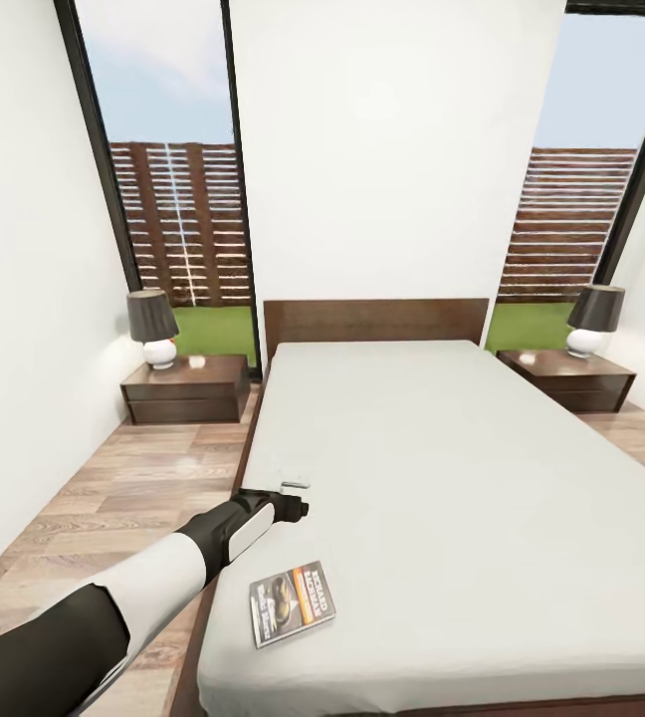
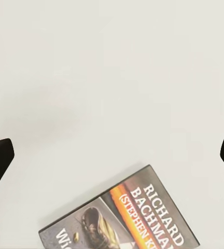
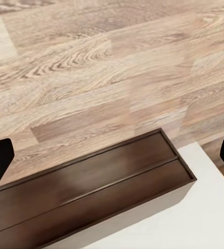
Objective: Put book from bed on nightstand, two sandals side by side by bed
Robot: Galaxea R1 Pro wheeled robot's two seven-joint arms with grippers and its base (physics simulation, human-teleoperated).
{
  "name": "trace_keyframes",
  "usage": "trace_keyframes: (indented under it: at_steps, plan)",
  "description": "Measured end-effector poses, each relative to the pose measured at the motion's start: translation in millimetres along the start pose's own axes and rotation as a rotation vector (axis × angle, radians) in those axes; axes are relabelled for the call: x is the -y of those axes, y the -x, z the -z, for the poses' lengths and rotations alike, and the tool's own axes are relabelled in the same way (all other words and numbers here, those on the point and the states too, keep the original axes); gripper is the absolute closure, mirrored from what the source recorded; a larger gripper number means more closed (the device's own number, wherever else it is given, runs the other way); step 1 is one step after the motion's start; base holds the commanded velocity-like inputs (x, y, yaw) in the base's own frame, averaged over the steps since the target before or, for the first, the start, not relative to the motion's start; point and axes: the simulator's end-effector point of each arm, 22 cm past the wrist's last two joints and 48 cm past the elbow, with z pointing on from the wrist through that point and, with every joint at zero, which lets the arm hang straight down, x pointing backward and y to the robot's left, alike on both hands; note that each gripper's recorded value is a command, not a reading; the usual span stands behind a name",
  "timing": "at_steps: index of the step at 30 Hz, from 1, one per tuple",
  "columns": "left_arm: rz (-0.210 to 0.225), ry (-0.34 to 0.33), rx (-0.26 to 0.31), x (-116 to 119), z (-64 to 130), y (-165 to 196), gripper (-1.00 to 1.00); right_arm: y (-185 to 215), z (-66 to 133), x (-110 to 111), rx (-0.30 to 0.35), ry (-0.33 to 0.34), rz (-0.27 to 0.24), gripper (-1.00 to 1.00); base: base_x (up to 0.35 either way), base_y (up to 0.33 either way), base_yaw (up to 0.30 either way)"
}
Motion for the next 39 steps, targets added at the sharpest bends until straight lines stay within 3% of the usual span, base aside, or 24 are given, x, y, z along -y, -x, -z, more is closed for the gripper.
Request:
trace_keyframes:
  at_steps: [39]
  plan:
    - [-0.002, -0.001, 0.002, -1.6, -46.5, -56.6, -1.00, 23.5, -65.0, -20.5, 0.001, -0.036, 0.001, -1.00, 0.000, 0.000, 0.000]
